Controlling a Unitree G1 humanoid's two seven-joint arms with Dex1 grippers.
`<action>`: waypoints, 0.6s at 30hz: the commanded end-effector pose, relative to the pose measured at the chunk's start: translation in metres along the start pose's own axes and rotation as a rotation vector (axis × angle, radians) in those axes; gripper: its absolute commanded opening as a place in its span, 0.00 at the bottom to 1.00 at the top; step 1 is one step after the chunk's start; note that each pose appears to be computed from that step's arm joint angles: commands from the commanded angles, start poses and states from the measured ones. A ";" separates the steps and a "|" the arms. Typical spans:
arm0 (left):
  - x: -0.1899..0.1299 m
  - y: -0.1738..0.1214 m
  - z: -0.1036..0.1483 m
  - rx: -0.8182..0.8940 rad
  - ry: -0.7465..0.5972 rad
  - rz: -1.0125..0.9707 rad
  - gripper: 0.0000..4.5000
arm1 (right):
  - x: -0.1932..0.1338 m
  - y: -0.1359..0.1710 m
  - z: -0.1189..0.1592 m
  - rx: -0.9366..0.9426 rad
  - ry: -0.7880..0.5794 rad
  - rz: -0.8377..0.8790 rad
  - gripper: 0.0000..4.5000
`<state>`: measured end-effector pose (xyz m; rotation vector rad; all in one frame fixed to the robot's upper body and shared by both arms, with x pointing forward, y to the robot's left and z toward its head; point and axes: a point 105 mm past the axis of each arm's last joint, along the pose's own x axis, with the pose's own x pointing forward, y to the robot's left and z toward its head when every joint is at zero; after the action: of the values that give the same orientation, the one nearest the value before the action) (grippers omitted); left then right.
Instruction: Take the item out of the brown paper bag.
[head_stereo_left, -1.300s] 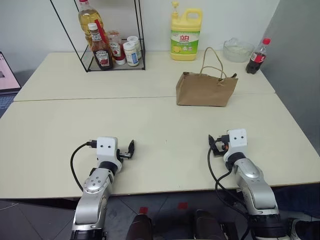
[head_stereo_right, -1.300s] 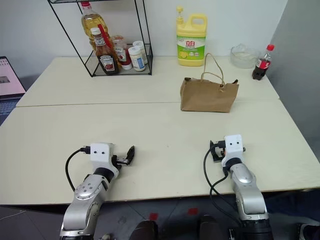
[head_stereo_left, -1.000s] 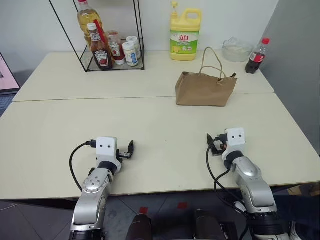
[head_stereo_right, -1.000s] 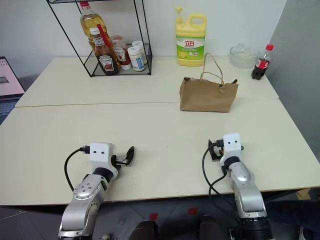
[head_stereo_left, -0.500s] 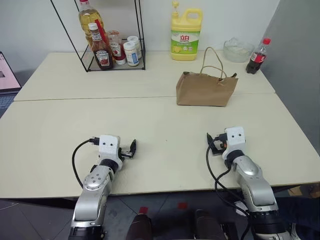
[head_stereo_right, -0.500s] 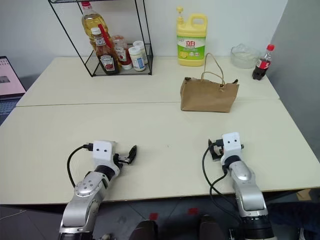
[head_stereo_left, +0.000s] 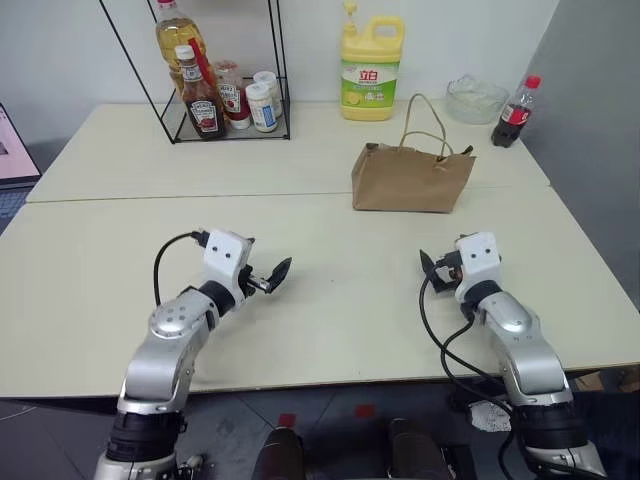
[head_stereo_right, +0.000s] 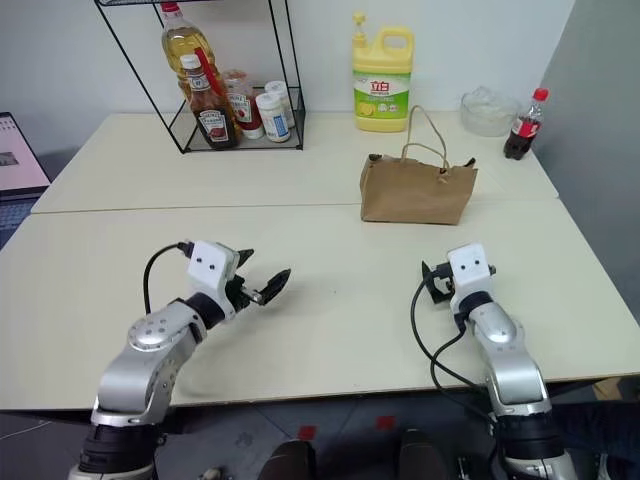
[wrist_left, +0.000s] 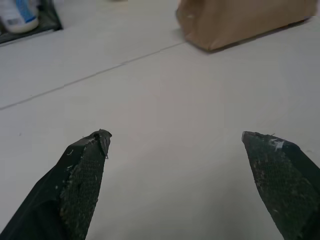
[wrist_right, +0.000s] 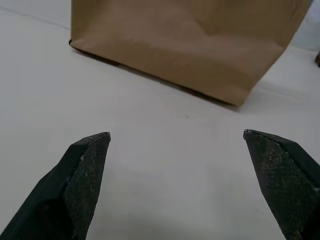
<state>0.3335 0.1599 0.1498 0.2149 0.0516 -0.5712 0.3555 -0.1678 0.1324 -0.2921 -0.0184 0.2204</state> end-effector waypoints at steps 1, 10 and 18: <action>-0.003 -0.020 0.051 0.048 -0.087 -0.230 1.00 | 0.011 -0.025 0.045 -0.034 -0.111 -0.020 1.00; -0.008 -0.026 0.097 0.129 -0.099 -0.451 1.00 | 0.055 -0.048 0.101 -0.099 -0.170 0.046 1.00; -0.008 -0.020 0.119 0.185 -0.136 -0.468 1.00 | 0.099 -0.049 0.131 -0.098 -0.150 0.123 1.00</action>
<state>0.3180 0.1233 0.2461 0.3152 -0.0226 -1.0498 0.4542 -0.1578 0.2529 -0.3578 -0.1099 0.3602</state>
